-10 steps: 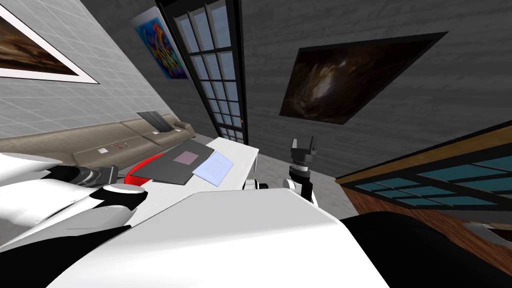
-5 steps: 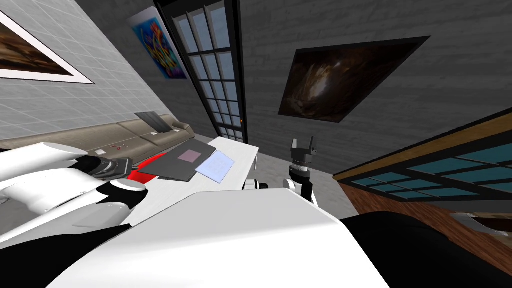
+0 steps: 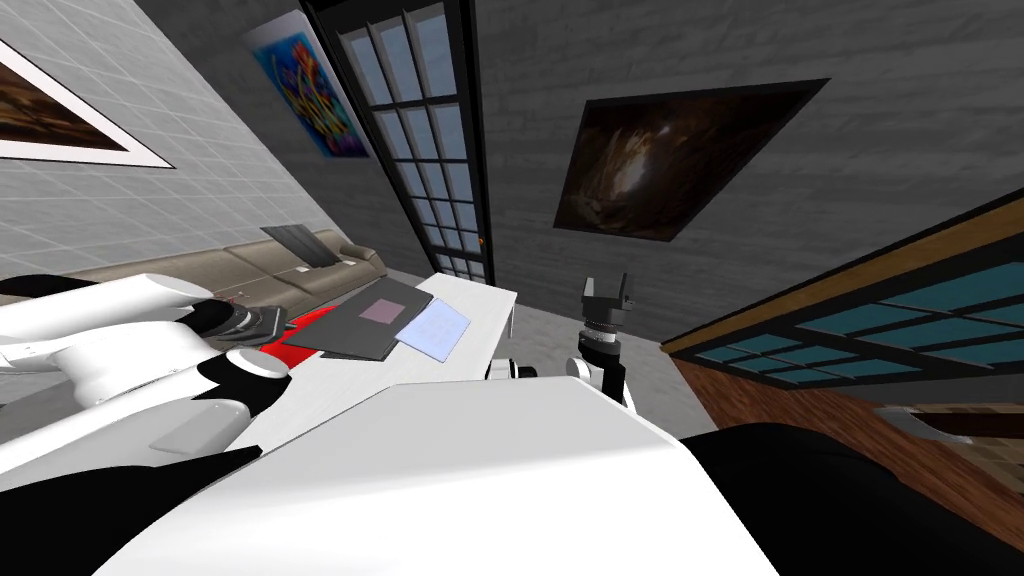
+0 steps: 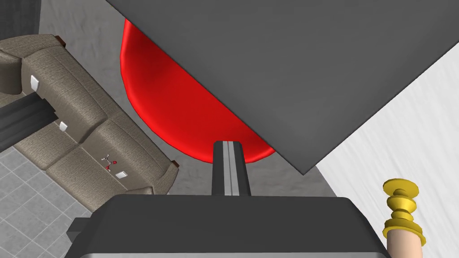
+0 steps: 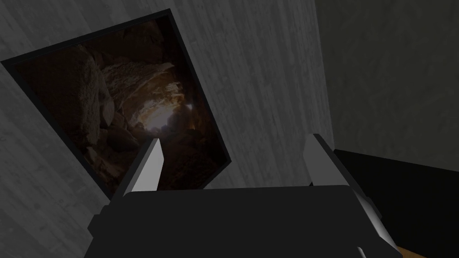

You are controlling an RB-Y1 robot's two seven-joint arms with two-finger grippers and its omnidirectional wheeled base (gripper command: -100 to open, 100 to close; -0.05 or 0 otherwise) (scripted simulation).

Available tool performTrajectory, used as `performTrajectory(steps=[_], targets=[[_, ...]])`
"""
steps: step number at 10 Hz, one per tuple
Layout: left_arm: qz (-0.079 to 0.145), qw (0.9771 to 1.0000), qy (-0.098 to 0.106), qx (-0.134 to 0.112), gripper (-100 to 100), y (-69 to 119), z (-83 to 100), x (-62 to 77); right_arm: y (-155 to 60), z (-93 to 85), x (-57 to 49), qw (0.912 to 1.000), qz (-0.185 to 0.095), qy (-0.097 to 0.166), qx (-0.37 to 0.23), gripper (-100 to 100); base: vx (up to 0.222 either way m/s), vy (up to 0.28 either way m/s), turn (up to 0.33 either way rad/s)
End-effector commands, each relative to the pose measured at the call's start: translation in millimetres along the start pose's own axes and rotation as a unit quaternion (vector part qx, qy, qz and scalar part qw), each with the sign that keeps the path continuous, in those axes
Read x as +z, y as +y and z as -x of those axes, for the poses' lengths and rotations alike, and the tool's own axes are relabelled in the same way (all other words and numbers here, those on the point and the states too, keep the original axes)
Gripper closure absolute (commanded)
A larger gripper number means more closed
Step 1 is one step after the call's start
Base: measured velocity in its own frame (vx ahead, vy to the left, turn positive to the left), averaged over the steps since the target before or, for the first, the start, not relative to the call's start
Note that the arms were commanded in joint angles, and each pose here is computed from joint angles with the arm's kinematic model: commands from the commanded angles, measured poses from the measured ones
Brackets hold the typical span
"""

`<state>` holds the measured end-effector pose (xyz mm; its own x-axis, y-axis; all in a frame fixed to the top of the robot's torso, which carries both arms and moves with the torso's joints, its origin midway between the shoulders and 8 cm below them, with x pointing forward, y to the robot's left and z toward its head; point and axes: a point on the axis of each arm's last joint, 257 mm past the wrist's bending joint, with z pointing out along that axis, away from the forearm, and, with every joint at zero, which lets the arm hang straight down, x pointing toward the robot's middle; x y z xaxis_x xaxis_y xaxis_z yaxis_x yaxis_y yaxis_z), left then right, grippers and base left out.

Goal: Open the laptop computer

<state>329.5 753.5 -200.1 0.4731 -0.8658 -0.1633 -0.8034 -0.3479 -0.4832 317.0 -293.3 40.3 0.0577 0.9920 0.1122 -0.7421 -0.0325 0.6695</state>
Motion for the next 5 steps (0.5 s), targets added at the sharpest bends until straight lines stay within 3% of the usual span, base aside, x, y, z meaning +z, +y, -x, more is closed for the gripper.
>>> performTrajectory(steps=[1, 2, 3, 5], targets=[[0.036, 0.9992, 0.011, 0.016, 100, 19.4, -17.7, 20.9, 0, 0.0, 0.0, 1.0000, 0.000, 0.000, 0.000, 0, -0.005, -0.002, 0.026], [-0.005, 0.9999, 0.015, -0.007, 100, -17.6, -18.0, 7.1, 0, 0.0, -0.1, 1.0000, 0.000, 0.000, 0.000, 0, -0.105, 0.042, -0.054], [0.001, 0.9997, 0.020, -0.012, 100, -15.7, -25.0, 10.6, 0, 0.0, 0.0, 1.0000, 0.000, 0.000, 0.000, 0, -0.081, 0.024, -0.077], [0.032, 0.9993, 0.017, 0.006, 100, 0.6, -33.0, 22.8, 0, 0.0, -0.1, 1.0000, 0.000, 0.000, 0.000, 0, 0.003, -0.001, 0.001]])
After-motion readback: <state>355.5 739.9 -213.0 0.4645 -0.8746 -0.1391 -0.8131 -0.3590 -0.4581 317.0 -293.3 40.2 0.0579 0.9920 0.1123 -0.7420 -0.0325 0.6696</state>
